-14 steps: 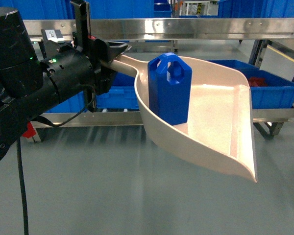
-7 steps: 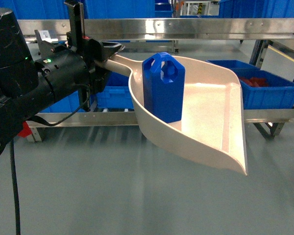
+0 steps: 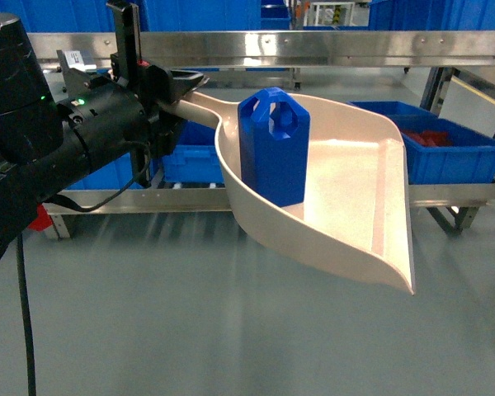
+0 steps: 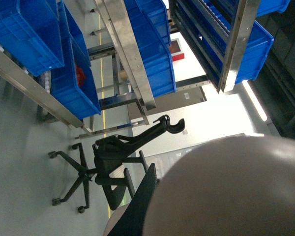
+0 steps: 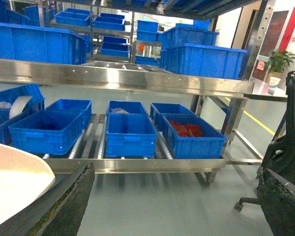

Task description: Place part in tray to right shelf

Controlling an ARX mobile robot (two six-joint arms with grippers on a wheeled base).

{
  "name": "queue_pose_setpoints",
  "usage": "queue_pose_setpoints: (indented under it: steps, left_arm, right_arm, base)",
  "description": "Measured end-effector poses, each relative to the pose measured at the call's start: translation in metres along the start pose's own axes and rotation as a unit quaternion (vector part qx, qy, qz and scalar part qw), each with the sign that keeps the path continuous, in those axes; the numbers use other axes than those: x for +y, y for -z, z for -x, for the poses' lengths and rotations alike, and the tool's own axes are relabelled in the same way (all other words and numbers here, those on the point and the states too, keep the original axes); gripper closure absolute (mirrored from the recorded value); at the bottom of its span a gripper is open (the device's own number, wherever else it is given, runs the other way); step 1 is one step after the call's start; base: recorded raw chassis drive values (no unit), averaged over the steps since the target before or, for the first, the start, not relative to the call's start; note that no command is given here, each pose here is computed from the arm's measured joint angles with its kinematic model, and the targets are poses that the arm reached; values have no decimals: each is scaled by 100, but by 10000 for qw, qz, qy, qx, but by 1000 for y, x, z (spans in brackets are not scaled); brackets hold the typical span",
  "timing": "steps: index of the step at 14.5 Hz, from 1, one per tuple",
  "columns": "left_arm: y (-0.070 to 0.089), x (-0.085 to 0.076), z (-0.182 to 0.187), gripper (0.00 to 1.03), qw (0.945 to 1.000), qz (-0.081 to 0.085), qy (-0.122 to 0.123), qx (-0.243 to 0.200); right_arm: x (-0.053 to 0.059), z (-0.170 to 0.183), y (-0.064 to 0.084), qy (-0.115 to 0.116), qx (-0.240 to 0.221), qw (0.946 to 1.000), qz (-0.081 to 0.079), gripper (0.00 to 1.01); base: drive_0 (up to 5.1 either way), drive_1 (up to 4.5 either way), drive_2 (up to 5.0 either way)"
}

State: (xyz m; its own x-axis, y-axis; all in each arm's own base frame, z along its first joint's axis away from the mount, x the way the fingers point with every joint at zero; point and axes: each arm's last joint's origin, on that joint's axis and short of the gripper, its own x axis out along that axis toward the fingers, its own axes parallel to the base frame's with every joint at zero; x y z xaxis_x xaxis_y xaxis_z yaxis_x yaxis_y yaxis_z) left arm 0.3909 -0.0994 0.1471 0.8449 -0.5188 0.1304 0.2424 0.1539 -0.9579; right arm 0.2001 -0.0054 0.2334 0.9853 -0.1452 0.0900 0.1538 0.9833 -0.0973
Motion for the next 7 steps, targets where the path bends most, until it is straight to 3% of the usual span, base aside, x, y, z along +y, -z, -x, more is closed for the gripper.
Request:
queue_pose_setpoints:
  steps: [7]
  left_arm:
    - [0, 0, 0, 90, 10000, 0, -1, -2]
  right_arm:
    - [0, 0, 0, -1, -8, 10000, -1, 3]
  base:
    - [0, 0, 0]
